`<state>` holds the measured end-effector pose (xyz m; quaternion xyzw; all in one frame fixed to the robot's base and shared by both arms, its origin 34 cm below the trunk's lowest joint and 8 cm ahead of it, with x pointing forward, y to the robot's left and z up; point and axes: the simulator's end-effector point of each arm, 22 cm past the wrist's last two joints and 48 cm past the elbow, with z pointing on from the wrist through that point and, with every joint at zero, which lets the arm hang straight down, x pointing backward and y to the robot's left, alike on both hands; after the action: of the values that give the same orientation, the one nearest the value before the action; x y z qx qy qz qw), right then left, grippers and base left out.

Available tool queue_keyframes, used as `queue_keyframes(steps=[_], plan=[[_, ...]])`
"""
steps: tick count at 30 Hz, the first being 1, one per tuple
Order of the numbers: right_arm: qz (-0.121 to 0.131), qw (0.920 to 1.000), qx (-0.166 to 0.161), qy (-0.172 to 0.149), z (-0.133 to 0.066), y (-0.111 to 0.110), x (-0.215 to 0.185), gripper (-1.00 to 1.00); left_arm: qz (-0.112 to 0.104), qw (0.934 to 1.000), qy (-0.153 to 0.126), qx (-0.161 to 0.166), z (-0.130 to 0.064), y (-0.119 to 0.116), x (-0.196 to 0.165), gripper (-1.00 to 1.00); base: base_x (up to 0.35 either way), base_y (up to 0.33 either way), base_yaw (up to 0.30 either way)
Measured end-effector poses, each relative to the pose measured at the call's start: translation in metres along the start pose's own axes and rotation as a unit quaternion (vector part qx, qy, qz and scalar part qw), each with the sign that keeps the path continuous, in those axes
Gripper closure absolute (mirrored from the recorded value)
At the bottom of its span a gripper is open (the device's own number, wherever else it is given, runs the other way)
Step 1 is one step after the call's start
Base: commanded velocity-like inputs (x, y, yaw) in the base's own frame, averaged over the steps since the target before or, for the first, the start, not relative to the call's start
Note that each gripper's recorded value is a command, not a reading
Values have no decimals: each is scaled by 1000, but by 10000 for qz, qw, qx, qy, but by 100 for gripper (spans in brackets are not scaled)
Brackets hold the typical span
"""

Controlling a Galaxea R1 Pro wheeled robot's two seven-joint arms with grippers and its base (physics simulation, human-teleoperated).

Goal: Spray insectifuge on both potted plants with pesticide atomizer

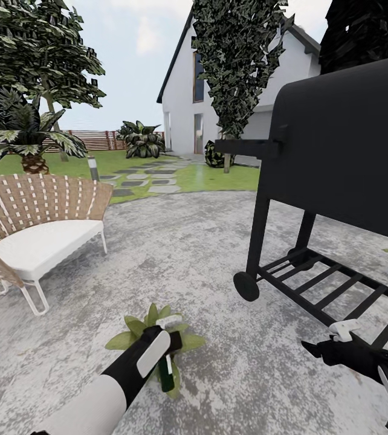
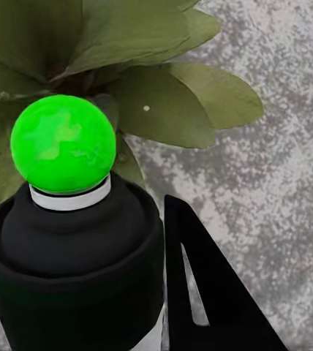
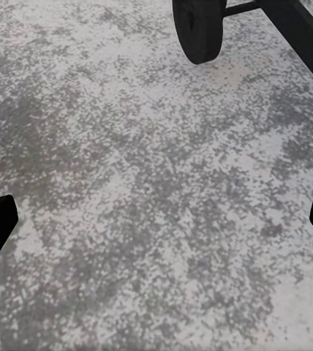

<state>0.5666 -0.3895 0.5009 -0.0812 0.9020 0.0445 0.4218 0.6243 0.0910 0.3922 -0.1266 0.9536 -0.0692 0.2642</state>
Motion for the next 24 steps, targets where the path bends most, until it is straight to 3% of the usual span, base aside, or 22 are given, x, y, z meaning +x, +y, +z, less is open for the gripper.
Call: queue_keyframes(steps=[2,6,9,16,19,22,24], plan=[[0,10000,-1,-1,0,0,0,-100,-215,9997,111,1,0,1,5,100,0,0,0],[11,10000,1,-2,0,0,0,-100,-561,9957,-288,-684,-1,36,-11,100,0,0,0],[-3,10000,-24,12,2,3,1,-100,-630,9935,-430,-847,0,57,-19,100,0,0,0],[-12,10000,-35,10,2,4,1,-100,-624,9950,-521,-577,8,79,-31,100,0,0,0],[-14,10000,-35,7,2,4,1,-100,-859,9949,-286,-444,11,87,-24,100,0,0,0],[1,10000,-1,22,2,2,2,-100,-858,9952,-59,-458,12,98,-18,100,0,0,0],[-4,10000,-9,19,2,3,2,-100,-858,9952,-67,-467,12,99,-18,100,0,0,0]])
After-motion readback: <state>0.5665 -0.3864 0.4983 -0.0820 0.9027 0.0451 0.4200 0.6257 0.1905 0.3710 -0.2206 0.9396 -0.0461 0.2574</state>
